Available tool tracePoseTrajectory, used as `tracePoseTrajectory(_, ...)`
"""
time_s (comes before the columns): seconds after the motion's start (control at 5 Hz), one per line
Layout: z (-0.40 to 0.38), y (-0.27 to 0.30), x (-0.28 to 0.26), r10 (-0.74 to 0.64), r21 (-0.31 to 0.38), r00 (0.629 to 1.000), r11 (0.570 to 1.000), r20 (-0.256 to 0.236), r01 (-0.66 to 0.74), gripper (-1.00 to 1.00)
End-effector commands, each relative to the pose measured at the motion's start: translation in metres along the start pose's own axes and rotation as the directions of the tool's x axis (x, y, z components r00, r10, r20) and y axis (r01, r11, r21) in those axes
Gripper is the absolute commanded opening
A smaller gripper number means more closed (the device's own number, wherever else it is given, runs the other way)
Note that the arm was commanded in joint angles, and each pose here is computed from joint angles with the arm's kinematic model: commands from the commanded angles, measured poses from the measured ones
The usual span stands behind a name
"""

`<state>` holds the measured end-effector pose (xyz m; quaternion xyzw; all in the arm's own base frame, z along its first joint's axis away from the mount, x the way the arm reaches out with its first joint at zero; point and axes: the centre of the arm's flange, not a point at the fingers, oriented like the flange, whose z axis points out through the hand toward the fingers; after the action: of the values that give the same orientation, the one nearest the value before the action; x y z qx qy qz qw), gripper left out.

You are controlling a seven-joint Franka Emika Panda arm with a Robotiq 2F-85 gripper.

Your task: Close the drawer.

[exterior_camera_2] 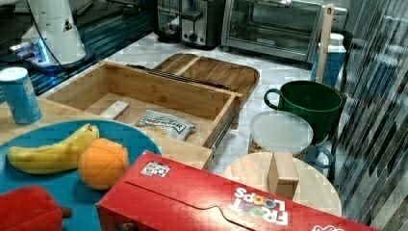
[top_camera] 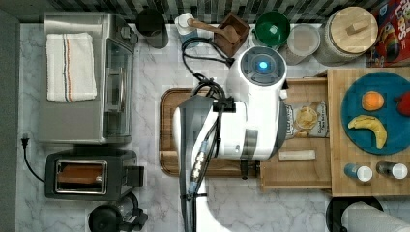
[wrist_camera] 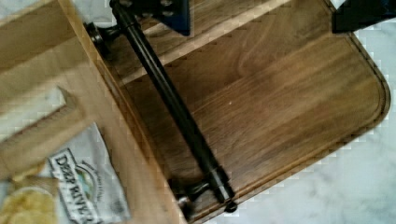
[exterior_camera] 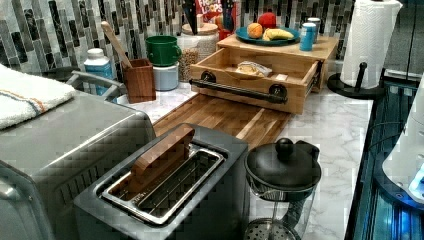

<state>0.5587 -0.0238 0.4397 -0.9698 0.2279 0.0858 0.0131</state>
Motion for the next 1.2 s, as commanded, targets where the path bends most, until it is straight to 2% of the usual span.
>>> tracePoseTrajectory(0.2, 0.005, -0.069, -0.053, -0.361, 0.065, 0.933, 0.93, -0.01, 0.361, 0.6)
tracePoseTrajectory(0.4, 0.024, -0.069, -0.064, -0.434, 0.044, 0.901, 0.899, -0.025, 0.435, -1.0)
tracePoseTrajectory(0.6, 0.047, -0.068, -0.068, -0.497, 0.009, 0.867, 0.867, -0.027, 0.498, -1.0)
tracePoseTrajectory(1.0, 0.098, -0.068, -0.072, -0.546, -0.074, 0.833, 0.837, -0.088, 0.541, -1.0)
tracePoseTrajectory(1.2, 0.117, -0.071, -0.069, -0.555, -0.098, 0.826, 0.831, -0.099, 0.547, -1.0)
